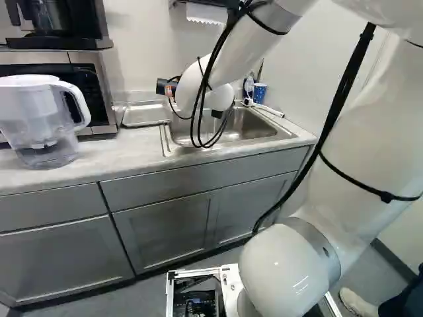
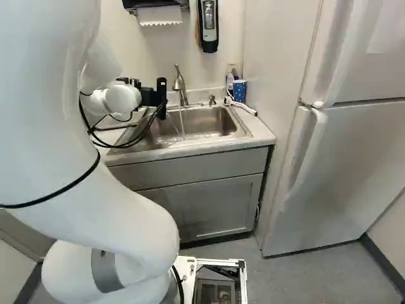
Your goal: Rinse the cup and place it in the tray
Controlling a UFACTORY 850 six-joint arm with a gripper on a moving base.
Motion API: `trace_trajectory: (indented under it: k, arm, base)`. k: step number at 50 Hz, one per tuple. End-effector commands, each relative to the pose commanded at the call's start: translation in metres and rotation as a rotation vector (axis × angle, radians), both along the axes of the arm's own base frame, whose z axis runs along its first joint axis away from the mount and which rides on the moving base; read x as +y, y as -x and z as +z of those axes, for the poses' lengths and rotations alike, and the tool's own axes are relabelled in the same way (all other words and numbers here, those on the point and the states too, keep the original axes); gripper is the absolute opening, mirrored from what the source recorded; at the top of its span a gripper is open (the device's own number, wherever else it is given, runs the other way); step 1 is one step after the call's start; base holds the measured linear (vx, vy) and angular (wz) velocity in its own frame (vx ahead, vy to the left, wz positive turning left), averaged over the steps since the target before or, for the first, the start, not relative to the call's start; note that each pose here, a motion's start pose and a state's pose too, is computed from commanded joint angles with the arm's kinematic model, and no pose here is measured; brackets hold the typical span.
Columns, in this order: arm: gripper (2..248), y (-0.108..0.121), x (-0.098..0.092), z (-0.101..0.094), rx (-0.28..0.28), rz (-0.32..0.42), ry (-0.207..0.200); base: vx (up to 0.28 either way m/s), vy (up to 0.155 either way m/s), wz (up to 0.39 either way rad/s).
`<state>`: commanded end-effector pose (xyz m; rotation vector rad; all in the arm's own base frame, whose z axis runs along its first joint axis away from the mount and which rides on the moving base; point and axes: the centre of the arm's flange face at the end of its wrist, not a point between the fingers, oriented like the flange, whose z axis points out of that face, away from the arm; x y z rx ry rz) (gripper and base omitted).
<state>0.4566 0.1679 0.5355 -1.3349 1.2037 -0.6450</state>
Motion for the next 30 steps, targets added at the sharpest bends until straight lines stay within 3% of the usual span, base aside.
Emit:
trace_trajectory:
  k: [25,30]
  arm:
    - [124,0.0000,0.0000,0.0000,0.099,-0.047,-0.239]
    - [124,0.0000,0.0000,0.0000,0.099,-0.047,-0.239]
  base:
    - [0.000,0.000,0.000]
    - [0.000,0.000,0.000]
